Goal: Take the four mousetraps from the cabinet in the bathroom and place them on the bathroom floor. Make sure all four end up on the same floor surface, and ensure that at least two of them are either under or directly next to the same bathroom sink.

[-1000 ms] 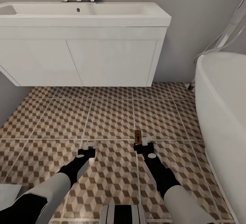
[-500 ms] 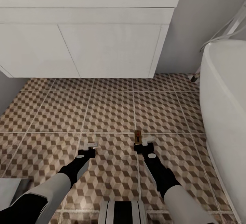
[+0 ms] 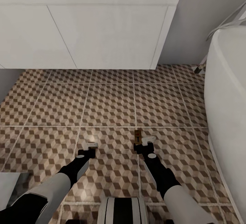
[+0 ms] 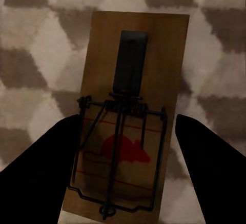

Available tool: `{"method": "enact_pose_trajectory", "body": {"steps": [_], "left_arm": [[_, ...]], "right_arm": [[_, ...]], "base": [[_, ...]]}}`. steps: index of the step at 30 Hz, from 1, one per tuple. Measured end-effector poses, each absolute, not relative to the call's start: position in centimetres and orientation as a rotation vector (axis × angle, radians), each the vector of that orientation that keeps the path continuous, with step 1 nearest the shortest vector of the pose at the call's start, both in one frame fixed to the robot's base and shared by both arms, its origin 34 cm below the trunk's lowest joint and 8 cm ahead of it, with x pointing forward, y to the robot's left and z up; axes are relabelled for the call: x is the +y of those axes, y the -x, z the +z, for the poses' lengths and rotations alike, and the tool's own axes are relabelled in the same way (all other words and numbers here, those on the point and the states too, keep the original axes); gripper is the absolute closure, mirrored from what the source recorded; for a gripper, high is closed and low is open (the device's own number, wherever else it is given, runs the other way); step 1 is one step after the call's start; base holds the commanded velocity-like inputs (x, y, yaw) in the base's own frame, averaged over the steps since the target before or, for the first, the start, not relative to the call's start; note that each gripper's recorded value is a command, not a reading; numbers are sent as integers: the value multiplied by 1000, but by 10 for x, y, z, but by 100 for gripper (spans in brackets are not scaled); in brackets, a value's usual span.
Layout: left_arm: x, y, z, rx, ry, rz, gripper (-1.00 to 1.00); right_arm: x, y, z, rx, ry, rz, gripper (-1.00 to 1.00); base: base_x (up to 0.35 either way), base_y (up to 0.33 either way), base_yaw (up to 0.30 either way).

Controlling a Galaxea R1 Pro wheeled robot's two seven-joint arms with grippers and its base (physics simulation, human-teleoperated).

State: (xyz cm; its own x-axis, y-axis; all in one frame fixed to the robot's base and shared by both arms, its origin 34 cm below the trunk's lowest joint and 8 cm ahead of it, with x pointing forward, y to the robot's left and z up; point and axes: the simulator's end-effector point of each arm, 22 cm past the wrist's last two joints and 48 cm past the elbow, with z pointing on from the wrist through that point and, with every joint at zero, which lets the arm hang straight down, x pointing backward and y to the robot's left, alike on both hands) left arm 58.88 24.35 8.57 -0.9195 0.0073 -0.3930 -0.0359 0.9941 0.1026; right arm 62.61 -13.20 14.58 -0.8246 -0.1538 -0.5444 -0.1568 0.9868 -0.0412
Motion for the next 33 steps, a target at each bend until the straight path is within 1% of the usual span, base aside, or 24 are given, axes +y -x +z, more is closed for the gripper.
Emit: {"method": "enact_pose_trajectory", "body": {"steps": [11,23,29,33], "left_arm": [[243,-590,86,2727,20,150,100],[239,-587,91,2667,26,127,100],[226,-603,102,2610,-23,95,100],[204,-627,119,2543,-92,53,100]], "right_arm": [[-129,-630,147,2491,203,26,100],[-120,-613,136,2459,246,45,100],[-119,-613,136,2460,249,46,100],[-121,-613,136,2459,252,44,100]], "base": [[0,0,0],[0,0,0],[0,0,0],[0,0,0]]}}
